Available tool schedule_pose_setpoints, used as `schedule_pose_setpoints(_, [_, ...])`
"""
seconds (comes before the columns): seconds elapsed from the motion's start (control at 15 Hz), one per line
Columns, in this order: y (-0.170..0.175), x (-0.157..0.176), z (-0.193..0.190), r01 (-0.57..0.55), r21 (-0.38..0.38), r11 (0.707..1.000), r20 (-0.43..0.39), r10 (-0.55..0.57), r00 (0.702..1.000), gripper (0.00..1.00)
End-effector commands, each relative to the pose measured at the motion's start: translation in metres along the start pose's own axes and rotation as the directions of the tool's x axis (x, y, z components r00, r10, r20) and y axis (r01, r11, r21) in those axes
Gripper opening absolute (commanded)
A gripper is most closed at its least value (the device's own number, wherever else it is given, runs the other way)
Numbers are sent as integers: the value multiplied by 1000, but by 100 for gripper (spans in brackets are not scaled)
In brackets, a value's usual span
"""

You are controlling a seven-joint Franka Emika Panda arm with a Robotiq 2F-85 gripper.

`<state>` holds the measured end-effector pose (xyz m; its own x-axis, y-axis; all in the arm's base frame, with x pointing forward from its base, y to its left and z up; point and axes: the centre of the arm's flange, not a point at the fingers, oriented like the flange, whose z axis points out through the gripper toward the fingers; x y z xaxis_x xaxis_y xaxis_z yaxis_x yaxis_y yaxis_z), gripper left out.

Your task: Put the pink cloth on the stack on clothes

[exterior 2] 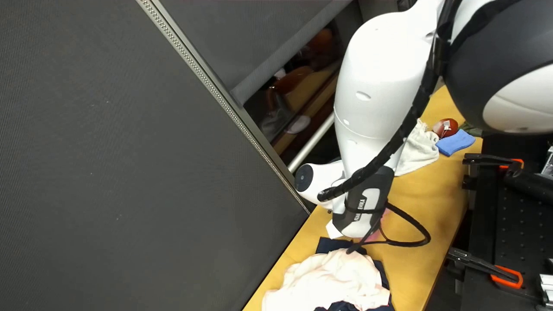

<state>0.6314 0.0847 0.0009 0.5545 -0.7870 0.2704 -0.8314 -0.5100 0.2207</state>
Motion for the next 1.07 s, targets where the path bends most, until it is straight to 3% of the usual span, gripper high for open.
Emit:
schedule_pose_setpoints(0.0, [-40, 23, -75, 29, 39, 999, -32, -28, 999, 0])
schedule_pose_setpoints(0.27, [-80, 23, -153, 113, 143, 983, -21, -112, 994, 0])
schedule_pose_setpoints(0.53, [-112, -23, -201, 286, 291, 913, 18, -304, 953, 0])
schedule_pose_setpoints(0.8, [-121, -76, -202, 434, 379, 817, 50, -487, 872, 0])
schedule_pose_setpoints(1.0, [-121, -103, -187, 526, 422, 738, 95, -613, 785, 0])
